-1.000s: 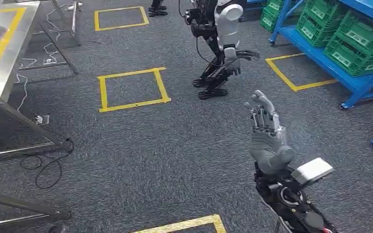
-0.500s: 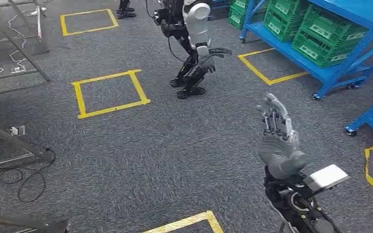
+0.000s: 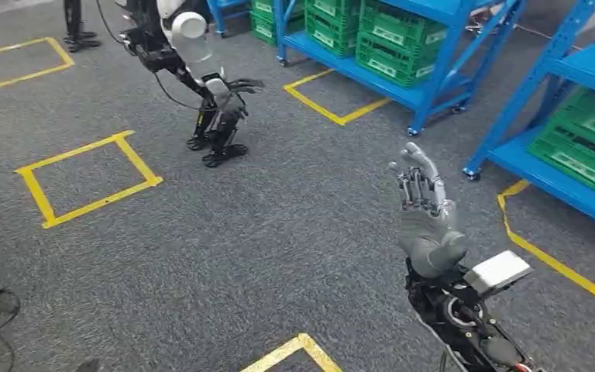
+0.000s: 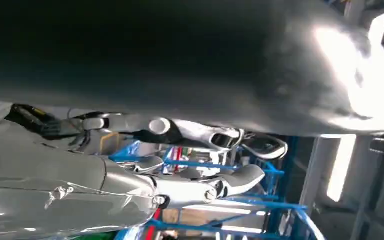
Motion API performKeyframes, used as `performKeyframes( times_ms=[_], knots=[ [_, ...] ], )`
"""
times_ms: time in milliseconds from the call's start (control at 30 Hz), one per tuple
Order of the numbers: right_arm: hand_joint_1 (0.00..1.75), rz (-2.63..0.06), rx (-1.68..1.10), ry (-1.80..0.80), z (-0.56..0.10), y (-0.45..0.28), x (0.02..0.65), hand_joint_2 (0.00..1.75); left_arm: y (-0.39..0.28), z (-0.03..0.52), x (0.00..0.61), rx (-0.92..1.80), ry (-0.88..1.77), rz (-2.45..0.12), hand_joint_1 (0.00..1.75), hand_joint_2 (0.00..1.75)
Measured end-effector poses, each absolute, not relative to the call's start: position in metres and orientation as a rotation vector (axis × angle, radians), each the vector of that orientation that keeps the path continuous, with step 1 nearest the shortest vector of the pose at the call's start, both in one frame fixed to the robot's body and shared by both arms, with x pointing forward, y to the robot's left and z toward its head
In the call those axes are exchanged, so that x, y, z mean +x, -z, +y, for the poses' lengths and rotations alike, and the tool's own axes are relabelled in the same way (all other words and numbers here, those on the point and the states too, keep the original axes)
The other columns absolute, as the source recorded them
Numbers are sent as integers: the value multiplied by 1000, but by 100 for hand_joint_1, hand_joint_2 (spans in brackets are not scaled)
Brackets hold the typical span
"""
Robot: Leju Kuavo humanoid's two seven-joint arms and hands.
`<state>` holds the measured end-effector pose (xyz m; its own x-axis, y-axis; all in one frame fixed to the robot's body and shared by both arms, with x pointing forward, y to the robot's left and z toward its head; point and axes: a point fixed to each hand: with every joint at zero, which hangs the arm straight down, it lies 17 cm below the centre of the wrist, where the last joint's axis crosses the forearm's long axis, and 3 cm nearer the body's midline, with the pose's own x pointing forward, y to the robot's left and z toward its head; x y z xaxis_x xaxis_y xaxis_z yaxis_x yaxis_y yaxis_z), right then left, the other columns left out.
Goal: Take the parts from the cabinet and place them on the table.
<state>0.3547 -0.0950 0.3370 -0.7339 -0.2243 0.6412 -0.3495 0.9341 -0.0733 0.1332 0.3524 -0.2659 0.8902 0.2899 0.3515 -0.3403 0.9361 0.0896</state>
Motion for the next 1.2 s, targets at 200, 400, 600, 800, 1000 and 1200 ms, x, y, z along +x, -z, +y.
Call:
performKeyframes(
  times_ms=[200, 400, 600, 800, 1000, 1200],
  knots=[
    [0, -2431, 392, -217, -102, -339, 357, 0, 266, 351, 134, 151, -326, -338, 0, 0],
    [0, -2420, 386, -204, -105, -335, 359, 0, 267, 349, 132, 150, -326, -332, 0, 0],
    [0, -2420, 387, -205, -105, -334, 359, 0, 266, 350, 133, 151, -331, -333, 0, 0],
    [0, -2420, 387, -205, -105, -334, 359, 0, 267, 349, 131, 150, -329, -330, 0, 0],
    [0, -2419, 386, -204, -105, -334, 359, 0, 267, 354, 130, 156, -329, -330, 0, 0],
    [0, -2418, 387, -204, -105, -333, 359, 0, 266, 353, 133, 155, -329, -334, 0, 0]
  ],
)
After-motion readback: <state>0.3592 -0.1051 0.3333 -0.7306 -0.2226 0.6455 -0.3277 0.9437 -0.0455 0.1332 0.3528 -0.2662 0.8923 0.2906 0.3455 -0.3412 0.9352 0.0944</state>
